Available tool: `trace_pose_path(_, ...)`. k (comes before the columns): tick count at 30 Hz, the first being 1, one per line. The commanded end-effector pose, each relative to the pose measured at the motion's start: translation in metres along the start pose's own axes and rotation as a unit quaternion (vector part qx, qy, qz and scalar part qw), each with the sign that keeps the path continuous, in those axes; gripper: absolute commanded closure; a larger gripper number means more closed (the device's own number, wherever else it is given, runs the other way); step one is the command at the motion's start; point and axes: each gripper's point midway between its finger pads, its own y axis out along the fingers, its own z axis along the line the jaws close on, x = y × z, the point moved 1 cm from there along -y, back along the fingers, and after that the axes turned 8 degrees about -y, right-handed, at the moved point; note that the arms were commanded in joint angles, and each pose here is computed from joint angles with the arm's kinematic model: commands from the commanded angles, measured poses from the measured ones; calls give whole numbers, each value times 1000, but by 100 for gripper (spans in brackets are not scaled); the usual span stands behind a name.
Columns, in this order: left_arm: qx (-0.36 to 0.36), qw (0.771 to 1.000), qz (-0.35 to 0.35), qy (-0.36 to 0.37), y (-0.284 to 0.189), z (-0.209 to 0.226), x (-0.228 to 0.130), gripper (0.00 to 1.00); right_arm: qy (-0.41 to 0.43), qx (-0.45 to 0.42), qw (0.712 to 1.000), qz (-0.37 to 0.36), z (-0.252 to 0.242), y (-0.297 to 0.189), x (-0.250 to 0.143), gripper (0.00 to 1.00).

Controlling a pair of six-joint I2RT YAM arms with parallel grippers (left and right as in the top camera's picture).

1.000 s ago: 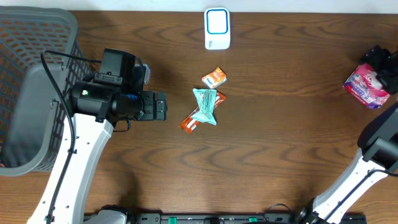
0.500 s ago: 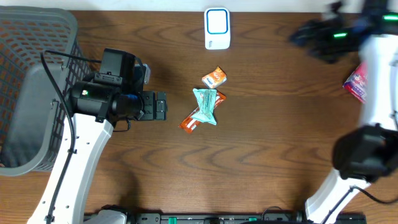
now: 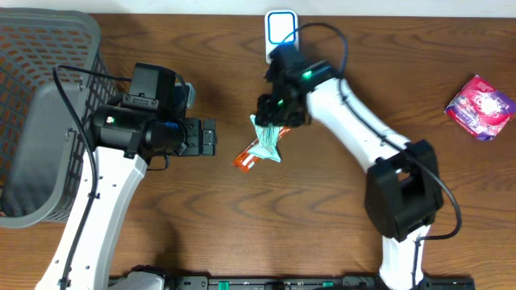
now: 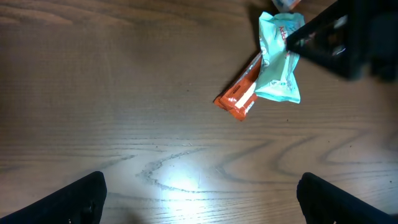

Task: Scan the item barcode
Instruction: 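Reach the right gripper to the teal wipes pack and grasp it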

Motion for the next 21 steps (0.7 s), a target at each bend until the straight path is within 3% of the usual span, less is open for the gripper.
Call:
trace_pose_path(1, 5, 1000, 0, -3, 1, 3, 1, 2, 58, -102, 993, -29, -13, 9, -8, 54)
trace_pose_path(4, 5, 1000, 0, -3, 1, 3, 1, 2, 59, -149, 986, -39, -19, 17, -16, 59)
trace_pose_path(9, 5, 1000, 0, -3, 1, 3, 1, 2, 60, -216, 973, -52, -48, 17, -19, 79)
trace_pose_path(13, 5, 1000, 0, -3, 1, 3, 1, 2, 69, -286, 955, -50, -82, 2, -21, 85)
trace_pose_path(18, 5, 1000, 0, -3, 1, 3, 1, 2, 86, -303, 949, 3, -117, -18, -31, 70)
trace_pose_path(21, 5, 1000, 0, -3, 1, 3, 1, 2, 43, -185, 980, 57, -93, -6, -36, 64)
